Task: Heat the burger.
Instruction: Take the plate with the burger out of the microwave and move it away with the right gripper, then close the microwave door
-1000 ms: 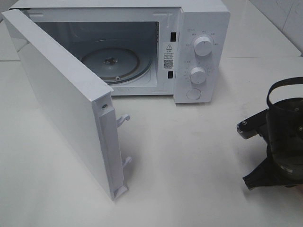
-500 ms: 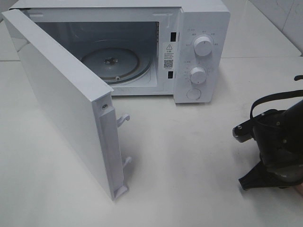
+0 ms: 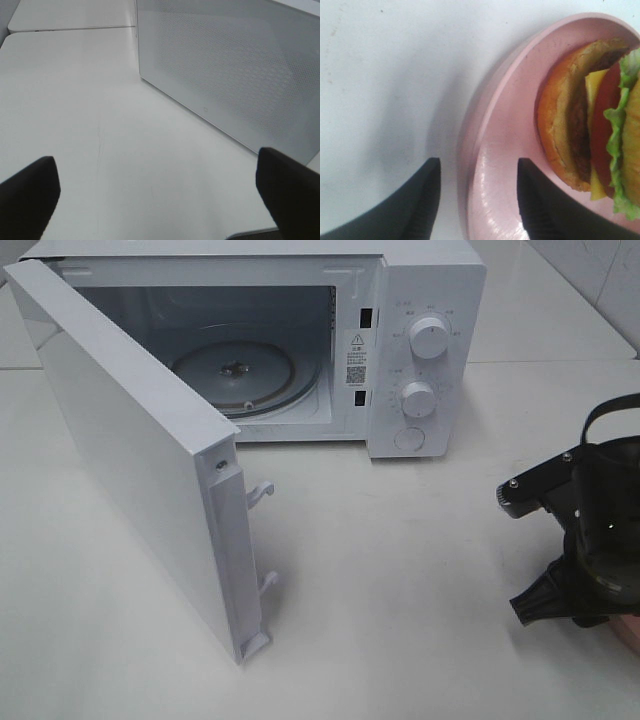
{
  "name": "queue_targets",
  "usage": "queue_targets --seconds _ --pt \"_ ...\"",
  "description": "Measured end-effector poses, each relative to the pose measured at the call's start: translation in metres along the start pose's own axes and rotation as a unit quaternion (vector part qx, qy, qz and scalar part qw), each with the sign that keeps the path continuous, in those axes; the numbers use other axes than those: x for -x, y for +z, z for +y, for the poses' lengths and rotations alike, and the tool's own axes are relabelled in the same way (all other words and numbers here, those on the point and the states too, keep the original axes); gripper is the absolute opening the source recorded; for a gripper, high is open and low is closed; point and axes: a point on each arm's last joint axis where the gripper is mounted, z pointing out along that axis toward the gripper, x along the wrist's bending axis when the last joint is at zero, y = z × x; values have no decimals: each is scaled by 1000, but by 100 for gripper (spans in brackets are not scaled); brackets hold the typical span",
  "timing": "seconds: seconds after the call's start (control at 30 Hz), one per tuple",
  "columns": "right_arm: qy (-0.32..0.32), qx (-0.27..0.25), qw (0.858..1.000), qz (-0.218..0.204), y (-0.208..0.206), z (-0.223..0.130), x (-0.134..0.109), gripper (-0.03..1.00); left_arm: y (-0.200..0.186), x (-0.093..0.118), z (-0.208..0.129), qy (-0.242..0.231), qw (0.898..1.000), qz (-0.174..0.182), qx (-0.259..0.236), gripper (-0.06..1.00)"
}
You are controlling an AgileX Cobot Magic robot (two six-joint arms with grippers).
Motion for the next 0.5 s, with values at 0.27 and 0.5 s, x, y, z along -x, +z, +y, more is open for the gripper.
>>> queue_targets --seconds 0.27,0.5 --pt "-23 16 997 75 -35 -4 15 50 0 0 0 0 1000 0 0 99" --pt "-71 63 980 173 -69 -11 24 60 0 0 0 0 1000 0 0 99"
